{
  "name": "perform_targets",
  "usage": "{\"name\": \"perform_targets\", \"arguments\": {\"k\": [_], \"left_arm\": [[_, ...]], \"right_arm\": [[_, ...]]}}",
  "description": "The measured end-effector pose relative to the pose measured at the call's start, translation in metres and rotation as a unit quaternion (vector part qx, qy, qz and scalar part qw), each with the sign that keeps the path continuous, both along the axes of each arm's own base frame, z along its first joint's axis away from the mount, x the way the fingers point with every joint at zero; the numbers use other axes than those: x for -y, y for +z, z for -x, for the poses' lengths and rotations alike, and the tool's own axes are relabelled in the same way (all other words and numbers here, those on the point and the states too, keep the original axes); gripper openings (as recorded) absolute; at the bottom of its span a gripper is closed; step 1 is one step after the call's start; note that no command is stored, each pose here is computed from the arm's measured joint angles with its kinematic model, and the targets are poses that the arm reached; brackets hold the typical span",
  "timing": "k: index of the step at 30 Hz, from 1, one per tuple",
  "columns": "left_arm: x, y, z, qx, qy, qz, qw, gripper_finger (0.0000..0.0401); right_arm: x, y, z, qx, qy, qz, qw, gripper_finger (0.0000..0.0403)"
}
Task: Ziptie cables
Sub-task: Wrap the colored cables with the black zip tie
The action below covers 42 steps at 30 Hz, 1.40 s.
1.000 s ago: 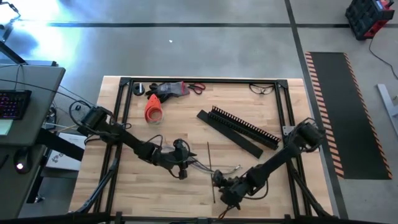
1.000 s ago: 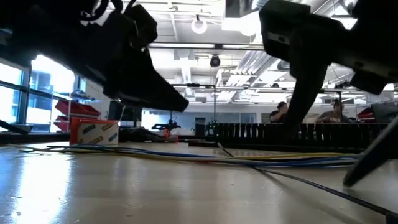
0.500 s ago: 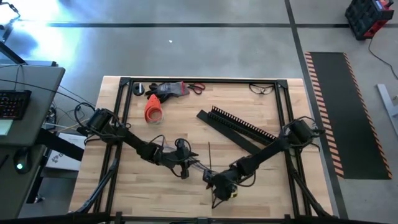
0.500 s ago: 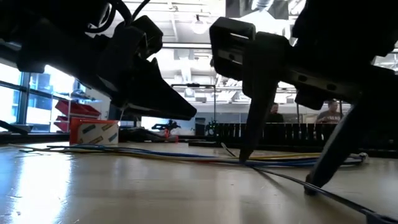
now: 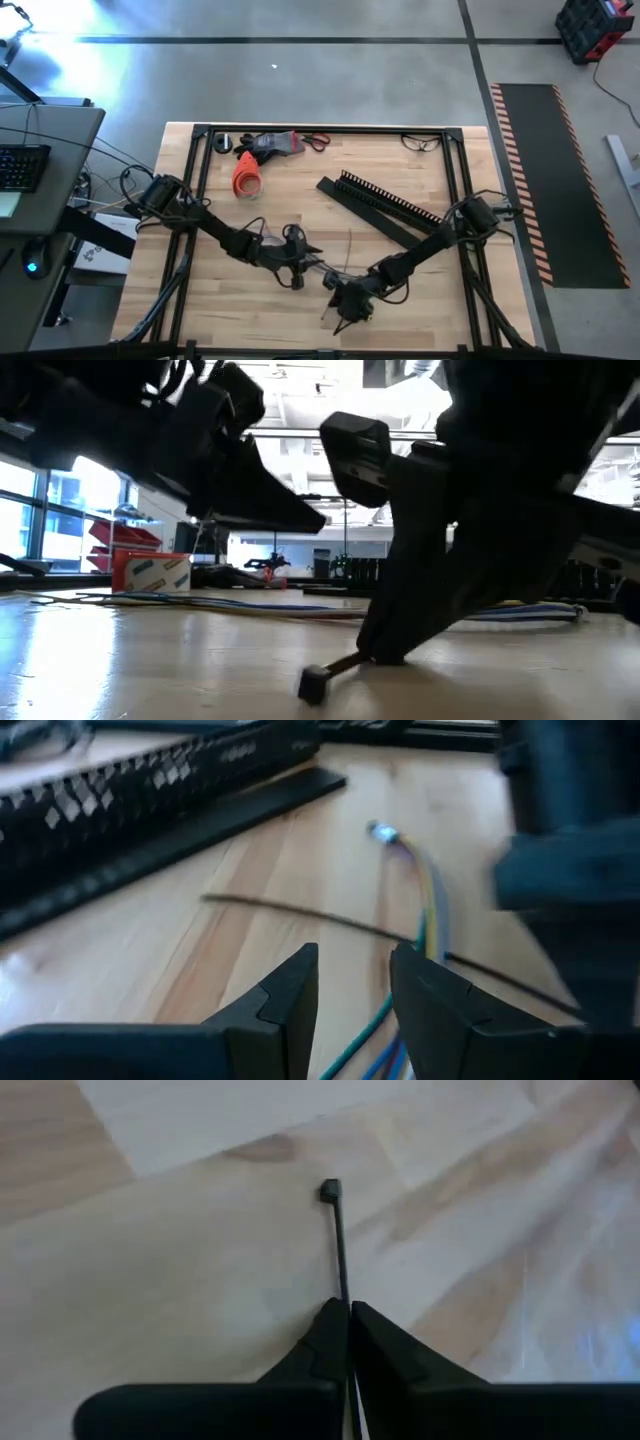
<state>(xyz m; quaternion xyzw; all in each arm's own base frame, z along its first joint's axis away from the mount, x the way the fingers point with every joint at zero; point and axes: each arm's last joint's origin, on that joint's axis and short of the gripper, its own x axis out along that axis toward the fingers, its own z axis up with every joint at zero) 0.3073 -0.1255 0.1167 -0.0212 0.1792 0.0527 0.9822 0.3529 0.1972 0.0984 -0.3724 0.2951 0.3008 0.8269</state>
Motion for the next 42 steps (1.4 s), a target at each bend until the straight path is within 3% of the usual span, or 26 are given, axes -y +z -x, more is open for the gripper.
{"name": "perform_targets", "arguments": {"k": [6, 9, 12, 15, 18, 21, 26, 32, 42], "left_arm": [[0.007, 0.008, -0.006, 0.012, -0.014, -0.032, 0.999, 0.0108], [0.006, 0.008, -0.005, 0.01, -0.015, -0.04, 0.999, 0.0108], [0.006, 0.007, -0.005, 0.006, -0.017, -0.046, 0.999, 0.0108], [0.007, 0.008, -0.006, 0.013, -0.02, -0.05, 0.998, 0.0108], [0.006, 0.011, -0.009, 0.038, -0.023, -0.041, 0.998, 0.0108], [0.005, 0.005, -0.017, 0.071, -0.039, -0.022, 0.996, 0.0108], [0.008, -0.013, -0.046, 0.088, -0.076, -0.011, 0.993, 0.0115], [0.017, -0.009, -0.079, 0.118, -0.11, -0.023, 0.987, 0.0133], [0.019, -0.007, -0.083, 0.111, -0.11, -0.027, 0.987, 0.0128]], "right_arm": [[0.006, 0.019, 0.008, 0.013, -0.129, -0.03, 0.991, 0.0], [0.014, 0.028, 0.022, 0.047, -0.186, -0.097, 0.977, 0.0], [0.018, 0.037, 0.045, 0.115, -0.239, -0.183, 0.947, 0.0], [0.022, 0.033, 0.072, 0.177, -0.297, -0.237, 0.908, 0.0], [0.023, 0.029, 0.091, 0.226, -0.336, -0.275, 0.872, 0.0], [0.023, 0.031, 0.099, 0.255, -0.354, -0.292, 0.851, 0.0], [0.019, 0.036, 0.098, 0.263, -0.355, -0.301, 0.845, 0.0], [0.018, 0.035, 0.097, 0.252, -0.359, -0.31, 0.844, 0.0], [0.007, 0.022, 0.112, 0.218, -0.379, -0.303, 0.847, 0.0]]}}
